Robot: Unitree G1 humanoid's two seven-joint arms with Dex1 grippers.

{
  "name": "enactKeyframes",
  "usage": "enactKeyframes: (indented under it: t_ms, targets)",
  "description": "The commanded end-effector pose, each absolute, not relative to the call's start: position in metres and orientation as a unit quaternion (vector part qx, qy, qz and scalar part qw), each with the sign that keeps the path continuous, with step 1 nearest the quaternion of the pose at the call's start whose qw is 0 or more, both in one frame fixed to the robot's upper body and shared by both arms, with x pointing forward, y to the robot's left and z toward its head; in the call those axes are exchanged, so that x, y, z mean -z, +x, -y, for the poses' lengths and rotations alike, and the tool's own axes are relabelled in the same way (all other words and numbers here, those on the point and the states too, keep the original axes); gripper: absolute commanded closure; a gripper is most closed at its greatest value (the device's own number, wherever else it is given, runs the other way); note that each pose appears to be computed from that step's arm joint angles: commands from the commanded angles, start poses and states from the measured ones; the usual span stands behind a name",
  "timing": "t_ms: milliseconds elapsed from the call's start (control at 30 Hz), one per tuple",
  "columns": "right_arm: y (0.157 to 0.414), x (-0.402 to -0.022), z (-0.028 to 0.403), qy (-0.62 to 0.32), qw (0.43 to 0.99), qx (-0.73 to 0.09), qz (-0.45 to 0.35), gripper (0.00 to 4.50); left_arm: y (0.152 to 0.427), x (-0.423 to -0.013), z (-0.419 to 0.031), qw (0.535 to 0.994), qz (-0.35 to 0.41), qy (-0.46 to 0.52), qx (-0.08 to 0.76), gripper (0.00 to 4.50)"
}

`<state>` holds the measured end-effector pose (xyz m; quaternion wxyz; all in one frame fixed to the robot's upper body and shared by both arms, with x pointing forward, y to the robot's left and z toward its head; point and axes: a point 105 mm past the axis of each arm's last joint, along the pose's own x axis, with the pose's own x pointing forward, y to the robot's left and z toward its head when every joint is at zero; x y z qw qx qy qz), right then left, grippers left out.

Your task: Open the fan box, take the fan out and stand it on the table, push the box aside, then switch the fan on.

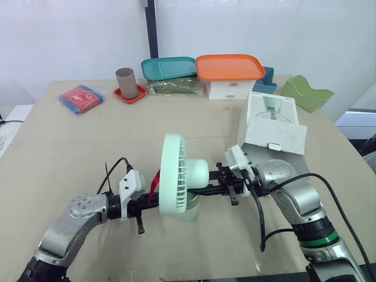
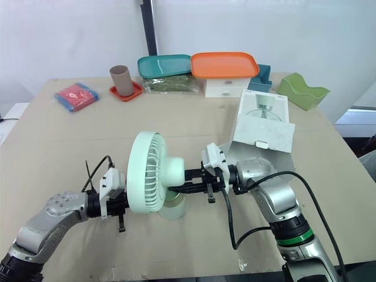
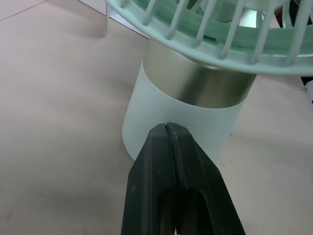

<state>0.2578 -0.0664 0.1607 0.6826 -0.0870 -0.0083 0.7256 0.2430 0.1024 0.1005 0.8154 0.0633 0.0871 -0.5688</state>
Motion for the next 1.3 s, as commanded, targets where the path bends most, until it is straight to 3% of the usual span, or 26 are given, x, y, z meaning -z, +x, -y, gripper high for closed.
enactKeyframes:
  t_ms: [33, 1300]
  targets:
    - [0.252, -0.173, 0.064, -0.090, 0.676, -0.730, 0.038, 4.08, 0.240, -0.104, -0.098, 0.807, -0.077, 0.067, 0.581, 4.49]
    - [0.250, -0.168, 0.065, -0.082, 0.680, -0.728, 0.028, 4.08, 0.237, -0.104, -0.087, 0.795, -0.077, 0.068, 0.598, 4.49]
